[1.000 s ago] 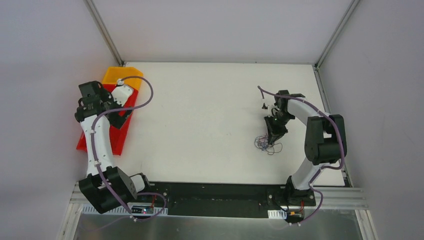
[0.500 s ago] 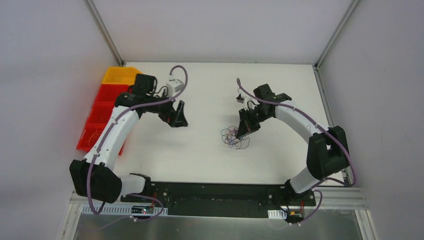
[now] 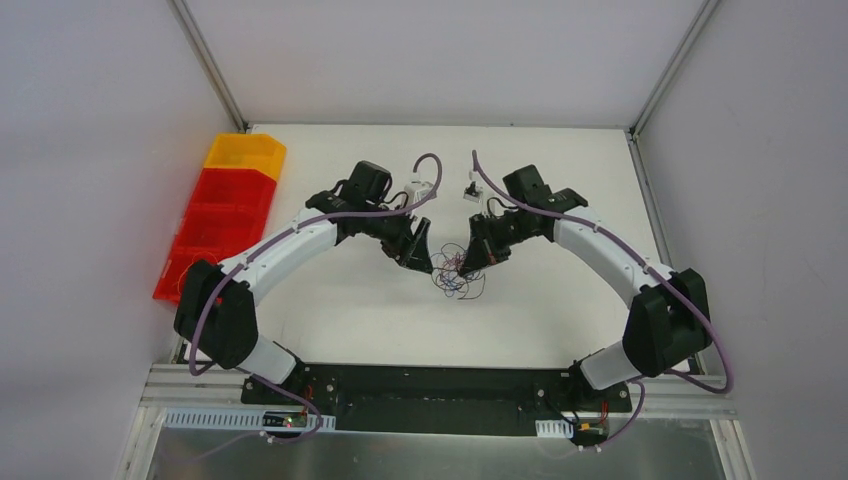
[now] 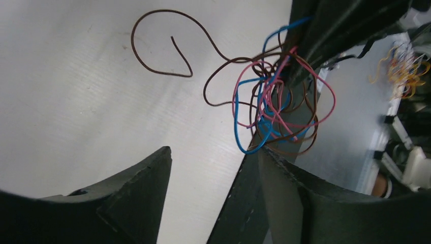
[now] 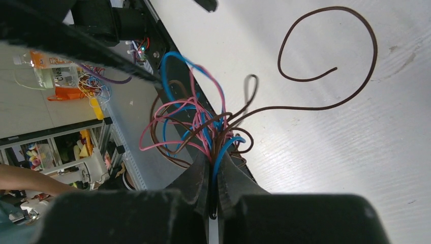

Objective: Untangle the cables

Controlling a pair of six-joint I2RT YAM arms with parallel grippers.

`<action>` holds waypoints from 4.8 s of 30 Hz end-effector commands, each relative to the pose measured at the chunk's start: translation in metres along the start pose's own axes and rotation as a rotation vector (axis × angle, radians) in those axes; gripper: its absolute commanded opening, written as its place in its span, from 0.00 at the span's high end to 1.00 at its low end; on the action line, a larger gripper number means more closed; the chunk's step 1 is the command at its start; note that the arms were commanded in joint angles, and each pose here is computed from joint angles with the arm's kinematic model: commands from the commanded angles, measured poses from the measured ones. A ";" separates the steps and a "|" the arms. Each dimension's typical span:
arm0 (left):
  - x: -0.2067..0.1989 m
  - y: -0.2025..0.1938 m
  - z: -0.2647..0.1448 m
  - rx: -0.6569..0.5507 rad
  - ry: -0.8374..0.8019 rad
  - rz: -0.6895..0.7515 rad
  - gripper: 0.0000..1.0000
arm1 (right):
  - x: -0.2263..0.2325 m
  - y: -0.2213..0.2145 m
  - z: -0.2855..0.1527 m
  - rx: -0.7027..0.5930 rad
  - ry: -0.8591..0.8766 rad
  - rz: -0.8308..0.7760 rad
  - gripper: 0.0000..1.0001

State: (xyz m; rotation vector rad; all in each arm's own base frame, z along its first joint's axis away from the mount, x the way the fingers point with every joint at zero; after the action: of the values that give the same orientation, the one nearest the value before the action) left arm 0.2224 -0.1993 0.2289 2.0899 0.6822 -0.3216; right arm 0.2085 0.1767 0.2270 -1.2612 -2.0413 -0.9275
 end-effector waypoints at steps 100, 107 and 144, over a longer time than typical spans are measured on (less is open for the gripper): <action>-0.060 0.051 -0.070 -0.337 -0.360 -0.292 1.00 | -0.089 -0.017 -0.012 -0.003 -0.569 0.012 0.97; -0.055 0.060 -0.093 -0.402 -0.255 -0.268 1.00 | -0.084 -0.022 -0.024 -0.009 -0.392 0.045 1.00; -0.050 0.032 -0.002 -0.128 -0.175 -0.186 0.51 | 0.015 -0.014 -0.007 0.019 -0.104 -0.021 1.00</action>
State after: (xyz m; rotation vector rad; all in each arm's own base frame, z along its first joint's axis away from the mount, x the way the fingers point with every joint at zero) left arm 0.1981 -0.2475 0.2601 1.9155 0.7874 -0.6204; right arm 0.1962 0.1762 0.2290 -1.3277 -2.1322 -0.8347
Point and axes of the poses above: each gripper's point midway between its finger pads, its own z axis out along the fingers, its own x axis along the line the jaws close on, y = z × x, the point moved 10 cm from there along -z, back along the fingers, and after that the axes turned 7 degrees about z, right-handed, at the moved point
